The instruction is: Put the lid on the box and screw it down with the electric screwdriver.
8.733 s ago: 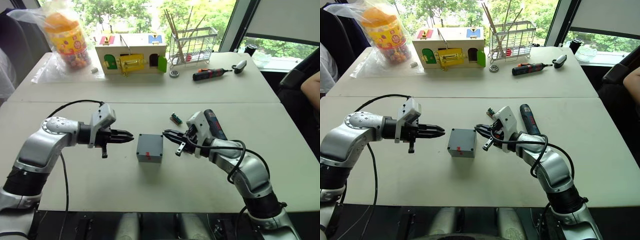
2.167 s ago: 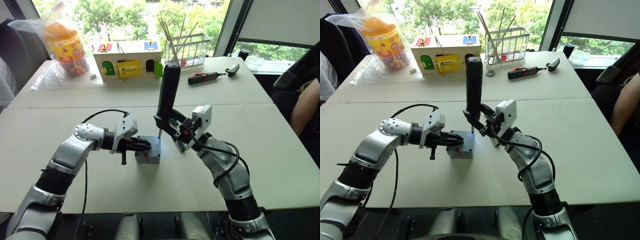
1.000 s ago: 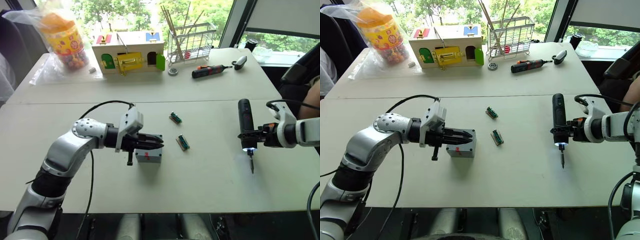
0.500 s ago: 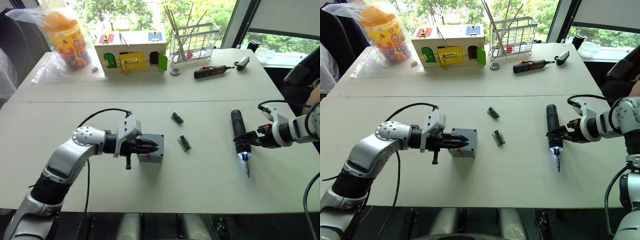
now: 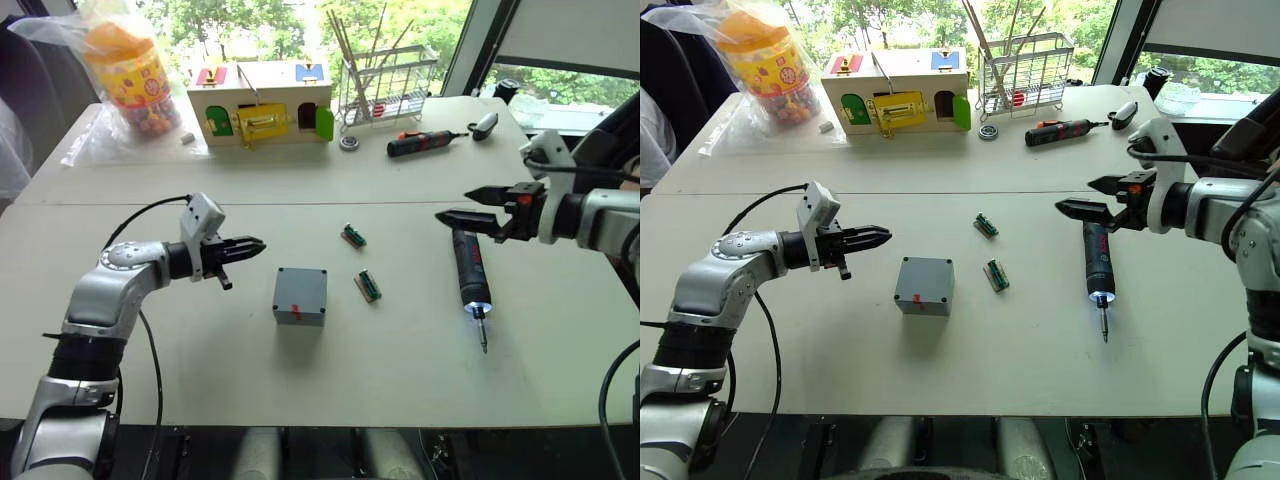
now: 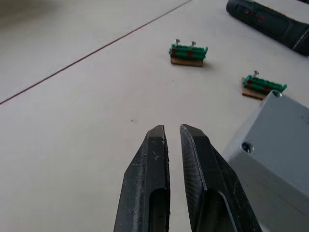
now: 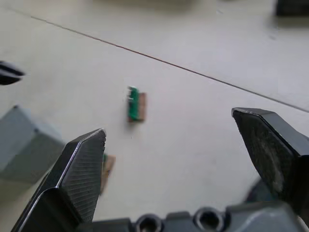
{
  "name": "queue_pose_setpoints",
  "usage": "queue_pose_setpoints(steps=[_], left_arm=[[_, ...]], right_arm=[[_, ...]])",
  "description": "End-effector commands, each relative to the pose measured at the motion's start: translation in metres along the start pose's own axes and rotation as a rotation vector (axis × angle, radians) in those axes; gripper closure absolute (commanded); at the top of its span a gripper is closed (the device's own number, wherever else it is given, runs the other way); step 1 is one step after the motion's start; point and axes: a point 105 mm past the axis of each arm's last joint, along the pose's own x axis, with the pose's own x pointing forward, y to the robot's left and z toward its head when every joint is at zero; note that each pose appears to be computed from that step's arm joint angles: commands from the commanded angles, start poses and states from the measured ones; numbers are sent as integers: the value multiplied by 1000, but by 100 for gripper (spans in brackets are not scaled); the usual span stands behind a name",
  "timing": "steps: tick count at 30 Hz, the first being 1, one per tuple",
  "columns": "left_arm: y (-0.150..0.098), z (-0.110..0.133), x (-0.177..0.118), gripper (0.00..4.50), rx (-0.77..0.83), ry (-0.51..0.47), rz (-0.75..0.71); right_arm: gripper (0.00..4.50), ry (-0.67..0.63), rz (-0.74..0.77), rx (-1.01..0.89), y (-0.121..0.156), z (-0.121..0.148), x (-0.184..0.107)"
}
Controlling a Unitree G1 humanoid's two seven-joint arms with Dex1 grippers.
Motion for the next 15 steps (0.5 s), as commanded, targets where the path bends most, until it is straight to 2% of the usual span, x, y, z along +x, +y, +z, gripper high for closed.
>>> queue_pose_setpoints(steps=[1, 3, 5, 8, 15], left_arm=[[-8, -12, -3, 405, 58, 83, -39], [-14, -17, -2, 405, 63, 107, -57], [-20, -19, 1, 405, 66, 117, -81], [-31, -20, 7, 405, 65, 116, -116], [-36, -18, 18, 405, 84, 119, -154]], right_arm=[[4, 69, 227, -178, 74, -28, 26], [4, 74, 313, -144, 103, -47, 38], [4, 73, 337, -119, 116, -59, 50], [4, 67, 341, -87, 124, -70, 65], [4, 16, 373, -6, 131, -63, 86]])
